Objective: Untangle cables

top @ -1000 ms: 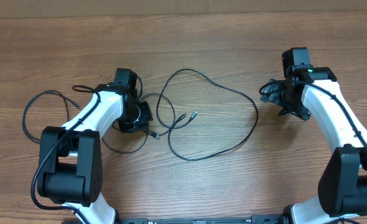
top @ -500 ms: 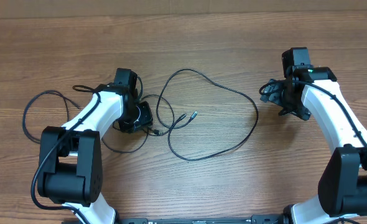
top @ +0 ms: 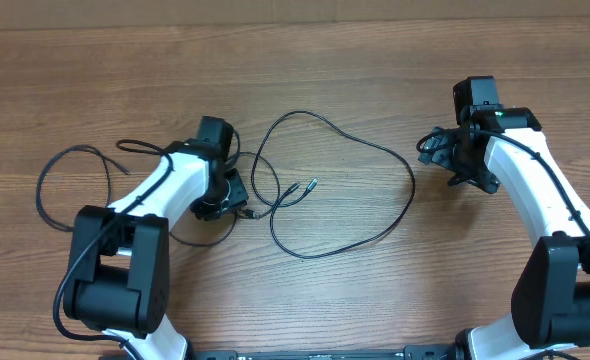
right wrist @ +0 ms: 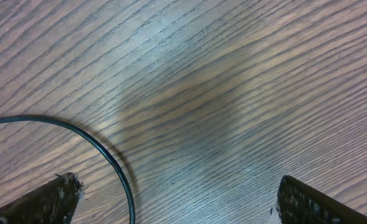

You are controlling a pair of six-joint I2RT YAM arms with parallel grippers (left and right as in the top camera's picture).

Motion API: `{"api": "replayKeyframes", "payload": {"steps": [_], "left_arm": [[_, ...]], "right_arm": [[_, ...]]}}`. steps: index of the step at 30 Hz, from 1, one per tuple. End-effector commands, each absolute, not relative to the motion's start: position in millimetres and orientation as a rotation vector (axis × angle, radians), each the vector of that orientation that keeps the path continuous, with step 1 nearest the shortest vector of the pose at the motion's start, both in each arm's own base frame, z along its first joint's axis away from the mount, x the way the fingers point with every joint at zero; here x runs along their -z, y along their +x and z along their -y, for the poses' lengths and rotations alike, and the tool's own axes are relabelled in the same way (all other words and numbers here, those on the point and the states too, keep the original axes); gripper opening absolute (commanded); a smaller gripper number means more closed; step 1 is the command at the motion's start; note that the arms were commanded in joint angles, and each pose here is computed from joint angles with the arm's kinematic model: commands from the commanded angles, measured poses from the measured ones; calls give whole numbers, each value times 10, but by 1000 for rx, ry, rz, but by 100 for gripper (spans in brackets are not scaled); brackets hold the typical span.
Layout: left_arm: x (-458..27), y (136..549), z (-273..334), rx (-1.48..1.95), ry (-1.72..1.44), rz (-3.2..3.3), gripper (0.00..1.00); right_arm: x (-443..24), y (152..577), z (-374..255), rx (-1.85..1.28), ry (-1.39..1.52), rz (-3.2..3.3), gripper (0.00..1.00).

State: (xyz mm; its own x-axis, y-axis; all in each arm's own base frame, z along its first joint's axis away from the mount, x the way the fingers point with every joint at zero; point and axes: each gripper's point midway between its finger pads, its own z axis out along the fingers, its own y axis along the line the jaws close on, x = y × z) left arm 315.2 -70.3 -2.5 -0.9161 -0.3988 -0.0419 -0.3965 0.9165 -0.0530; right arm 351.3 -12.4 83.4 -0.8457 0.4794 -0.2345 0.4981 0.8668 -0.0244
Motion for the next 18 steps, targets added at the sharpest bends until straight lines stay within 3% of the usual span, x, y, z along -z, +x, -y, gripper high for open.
{"api": "replayKeyframes", "payload": {"steps": [1,3,7,9,11,18], "left_arm": [[218,2931,493,-173,-681,-3033,42],[236,2936,509,-171,-671,-3027,38],[275,2935,510,-162,-666,-3019,15],[278,2937,510,-161,-657,-3019,9],[280,2950,538,-139,-613,-3030,4],[136,2932,571,-97,-517,-3042,4]], "right_arm": [[-806,3500,140,148,746,-2823,100],[-806,3500,140,148,746,-2823,100],[-806,3500,140,148,746,-2823,100],[-806,3500,140,148,745,-2823,100],[-806,3500,140,148,746,-2823,100],[-806,3500,140,148,746,-2823,100]]}}
